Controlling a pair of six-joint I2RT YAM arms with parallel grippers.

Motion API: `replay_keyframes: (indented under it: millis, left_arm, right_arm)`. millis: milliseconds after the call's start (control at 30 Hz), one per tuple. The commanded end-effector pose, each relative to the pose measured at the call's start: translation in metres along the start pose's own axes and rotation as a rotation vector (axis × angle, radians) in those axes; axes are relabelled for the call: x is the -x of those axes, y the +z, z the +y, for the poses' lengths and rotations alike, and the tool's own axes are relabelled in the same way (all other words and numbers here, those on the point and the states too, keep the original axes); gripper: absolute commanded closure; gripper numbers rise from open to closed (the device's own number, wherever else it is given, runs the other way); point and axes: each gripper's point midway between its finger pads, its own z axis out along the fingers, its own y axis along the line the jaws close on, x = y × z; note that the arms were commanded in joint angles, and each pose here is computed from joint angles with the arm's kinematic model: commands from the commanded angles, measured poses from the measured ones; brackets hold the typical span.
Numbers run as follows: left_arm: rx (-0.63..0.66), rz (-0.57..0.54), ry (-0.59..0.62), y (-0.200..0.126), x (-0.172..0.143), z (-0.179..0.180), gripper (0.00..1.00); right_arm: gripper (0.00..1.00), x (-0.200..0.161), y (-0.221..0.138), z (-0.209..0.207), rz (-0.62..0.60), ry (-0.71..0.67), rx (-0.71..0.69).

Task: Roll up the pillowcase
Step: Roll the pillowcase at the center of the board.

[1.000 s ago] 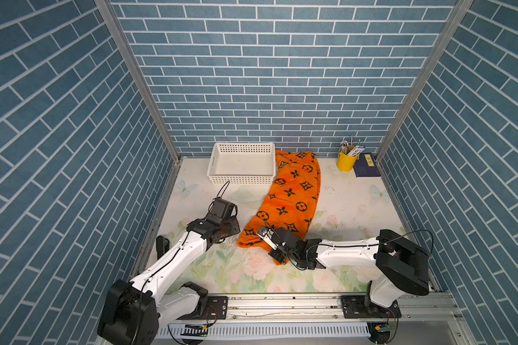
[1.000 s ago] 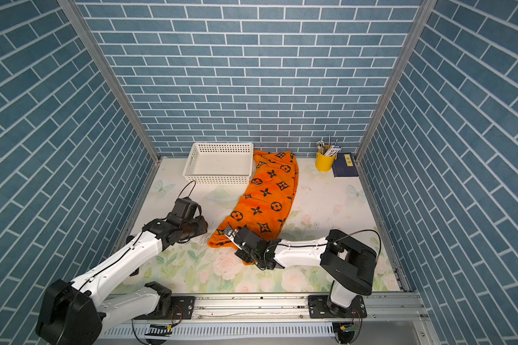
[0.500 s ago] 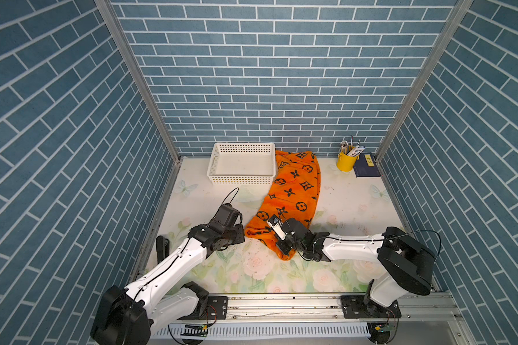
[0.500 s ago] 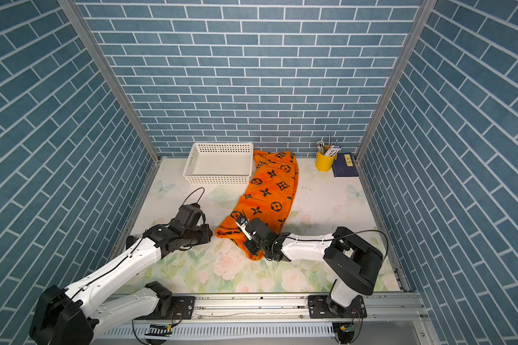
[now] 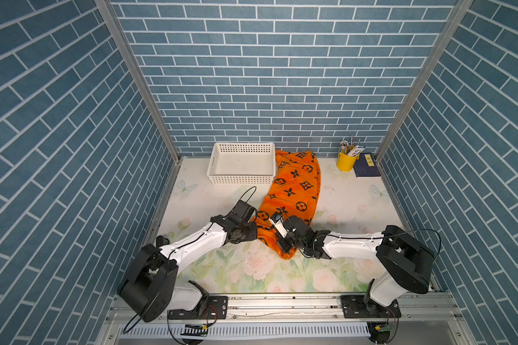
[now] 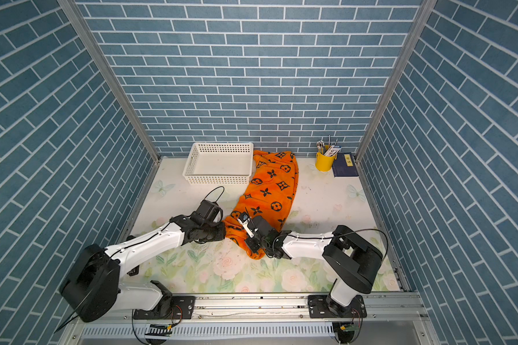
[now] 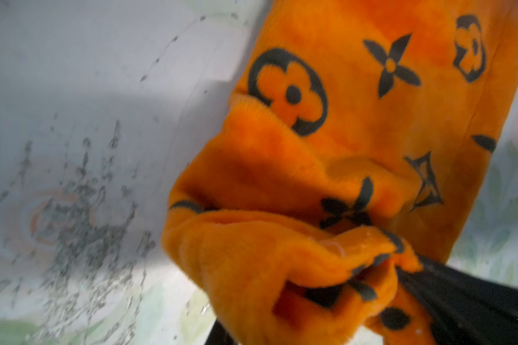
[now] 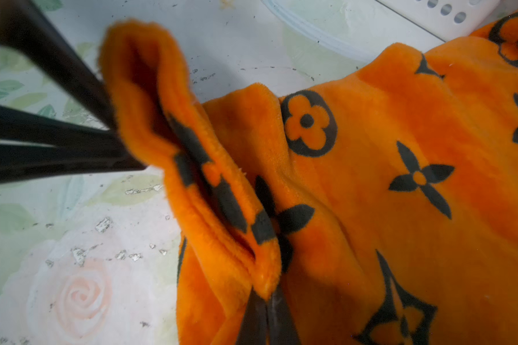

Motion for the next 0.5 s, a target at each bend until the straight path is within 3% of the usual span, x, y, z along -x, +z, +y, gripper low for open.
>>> replay_keyframes:
  millis: [0, 167, 267, 400, 467]
  left_arm:
    - [-0.022, -0.059, 0.024, 0.009, 0.027, -0.017, 0.79]
    - [0.031, 0.002, 0.011, 0.037, 0.02, -0.008, 0.82]
    - [0.051, 0.018, -0.004, 0.045, 0.014, -0.002, 0.83]
    - [0.058, 0.029, -0.019, 0.051, 0.01, 0.001, 0.84]
    - [0.064, 0.038, -0.031, 0.054, 0.008, 0.003, 0.84]
  right_arm:
    - [1.0, 0.002, -0.001, -0.004, -0.008, 0.03, -0.012]
    - [0.99, 0.004, -0.005, -0.004, -0.006, 0.021, -0.015]
    - [0.6, 0.012, -0.011, -0.002, -0.004, 0.006, -0.014]
    - [0.37, 0.021, -0.027, 0.005, -0.002, -0.028, -0.038]
    - [0.33, 0.017, -0.034, 0.013, 0.013, -0.042, -0.032]
